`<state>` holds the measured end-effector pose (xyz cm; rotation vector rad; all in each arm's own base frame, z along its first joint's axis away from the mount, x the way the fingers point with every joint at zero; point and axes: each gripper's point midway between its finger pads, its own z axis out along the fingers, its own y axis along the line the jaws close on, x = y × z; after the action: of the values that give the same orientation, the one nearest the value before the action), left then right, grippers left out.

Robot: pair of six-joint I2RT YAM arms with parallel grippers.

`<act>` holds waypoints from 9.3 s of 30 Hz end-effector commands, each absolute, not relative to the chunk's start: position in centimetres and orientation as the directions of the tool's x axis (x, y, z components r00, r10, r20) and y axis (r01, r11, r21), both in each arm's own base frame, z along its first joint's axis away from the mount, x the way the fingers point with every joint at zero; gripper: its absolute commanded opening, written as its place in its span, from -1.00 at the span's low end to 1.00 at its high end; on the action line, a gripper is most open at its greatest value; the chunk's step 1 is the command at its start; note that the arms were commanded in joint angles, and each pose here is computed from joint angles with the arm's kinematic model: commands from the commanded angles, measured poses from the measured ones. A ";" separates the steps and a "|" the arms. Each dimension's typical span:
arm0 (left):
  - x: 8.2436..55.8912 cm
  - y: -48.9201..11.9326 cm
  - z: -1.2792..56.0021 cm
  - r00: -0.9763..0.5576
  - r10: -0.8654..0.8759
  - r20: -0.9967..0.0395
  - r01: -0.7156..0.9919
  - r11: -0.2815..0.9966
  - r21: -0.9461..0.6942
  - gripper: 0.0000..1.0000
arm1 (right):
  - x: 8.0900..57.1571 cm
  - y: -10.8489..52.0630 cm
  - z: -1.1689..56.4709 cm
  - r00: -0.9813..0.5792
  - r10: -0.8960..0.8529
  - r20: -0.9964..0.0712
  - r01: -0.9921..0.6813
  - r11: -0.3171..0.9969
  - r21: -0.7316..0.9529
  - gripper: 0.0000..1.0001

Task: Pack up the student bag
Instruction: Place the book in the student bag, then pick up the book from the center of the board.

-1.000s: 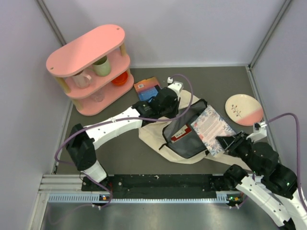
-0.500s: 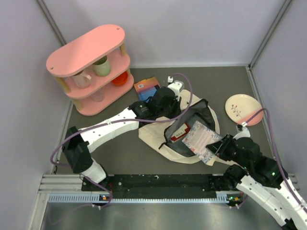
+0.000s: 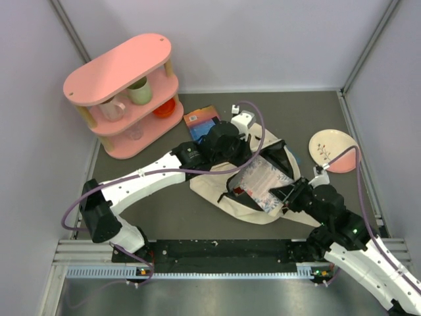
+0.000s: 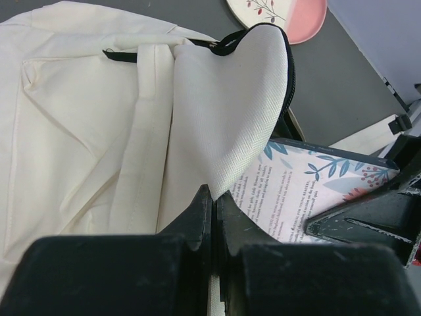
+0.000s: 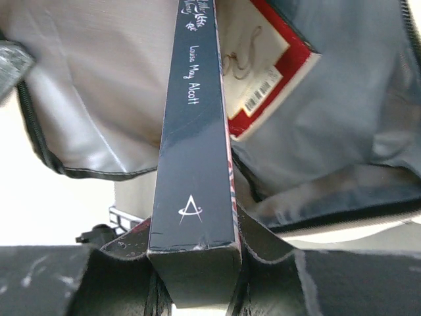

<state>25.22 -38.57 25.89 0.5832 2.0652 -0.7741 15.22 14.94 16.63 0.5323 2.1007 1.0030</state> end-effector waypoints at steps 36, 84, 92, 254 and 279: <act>23.4 -39.6 35.7 -0.375 -0.065 -0.925 0.732 0.592 -0.338 -1.00 | 26.0 22.8 16.6 -0.525 0.739 -0.422 -0.026 0.482 0.876 -1.00; 22.6 -40.2 30.4 -0.461 0.022 -0.887 0.724 0.588 -0.362 -1.00 | 26.1 21.6 10.1 -0.583 0.710 -0.394 0.148 0.570 0.808 -0.49; 22.2 -40.5 29.4 -0.471 0.056 -0.880 0.735 0.576 -0.357 -1.00 | 27.0 23.8 11.2 -0.618 0.669 -0.413 0.051 0.559 0.828 -0.34; 48.4 -24.7 10.1 -0.778 -0.391 -0.492 0.155 0.639 -0.754 0.55 | 52.0 36.8 11.8 -0.854 0.097 -0.511 -0.421 0.450 0.788 -0.28; 49.1 -25.5 11.6 -0.774 -0.382 -0.505 0.198 0.612 -0.766 0.04 | 49.0 38.0 12.8 -0.840 0.003 -0.543 -0.516 0.306 0.800 -0.22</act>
<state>46.45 -21.77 4.84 -0.3297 2.4077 -0.9649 54.81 33.03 6.84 -0.2001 2.2091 1.3107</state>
